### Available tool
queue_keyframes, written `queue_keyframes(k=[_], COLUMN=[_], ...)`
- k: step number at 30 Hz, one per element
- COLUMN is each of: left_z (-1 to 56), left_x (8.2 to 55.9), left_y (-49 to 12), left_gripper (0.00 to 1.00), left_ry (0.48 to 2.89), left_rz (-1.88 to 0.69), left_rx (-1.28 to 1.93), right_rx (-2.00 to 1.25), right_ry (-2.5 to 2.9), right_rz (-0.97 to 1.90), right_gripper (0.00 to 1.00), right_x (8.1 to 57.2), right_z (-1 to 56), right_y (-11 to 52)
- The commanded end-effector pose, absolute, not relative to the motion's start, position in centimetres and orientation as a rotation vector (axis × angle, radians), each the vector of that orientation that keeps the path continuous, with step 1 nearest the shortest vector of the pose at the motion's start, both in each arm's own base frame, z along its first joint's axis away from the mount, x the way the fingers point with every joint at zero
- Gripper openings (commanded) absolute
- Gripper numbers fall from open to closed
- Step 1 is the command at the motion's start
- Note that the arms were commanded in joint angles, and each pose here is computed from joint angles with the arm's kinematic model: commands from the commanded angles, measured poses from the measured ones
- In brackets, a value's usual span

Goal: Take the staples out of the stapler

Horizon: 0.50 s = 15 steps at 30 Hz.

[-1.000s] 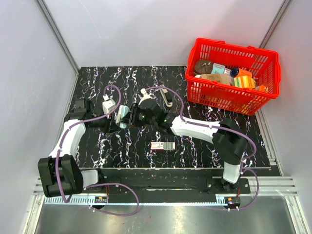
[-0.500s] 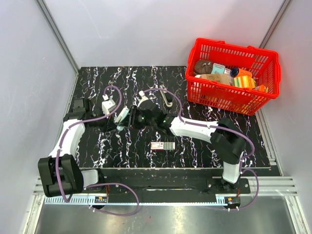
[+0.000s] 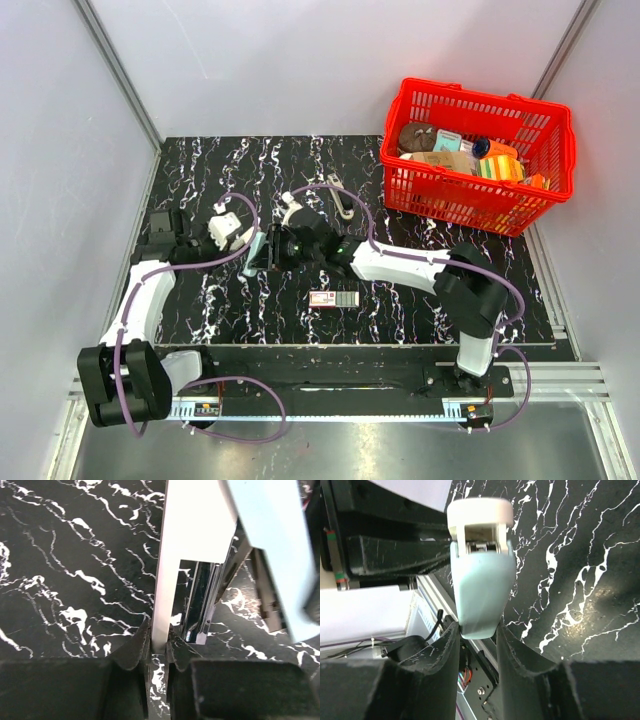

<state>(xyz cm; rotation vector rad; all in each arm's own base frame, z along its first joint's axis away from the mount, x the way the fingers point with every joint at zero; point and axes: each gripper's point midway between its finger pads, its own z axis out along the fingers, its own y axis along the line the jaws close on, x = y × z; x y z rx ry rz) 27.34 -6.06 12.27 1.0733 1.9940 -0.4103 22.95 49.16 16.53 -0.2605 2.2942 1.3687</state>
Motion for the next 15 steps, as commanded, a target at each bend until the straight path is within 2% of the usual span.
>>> queue_keyframes(k=[1,15], left_z=[15.3,16.3], left_x=[31.9,33.5], left_y=[-3.4,-2.7], left_gripper=[0.00,0.00], left_ry=[1.862,1.790], left_rz=[-0.129,-0.025], left_rx=[1.050,1.086], right_rx=[-0.434,-0.635], right_ry=[2.334,2.382], right_rz=[1.376,1.219], right_gripper=[0.00,0.00], right_x=[20.0,18.3], right_z=[17.2,15.6], right_y=[47.9,45.4])
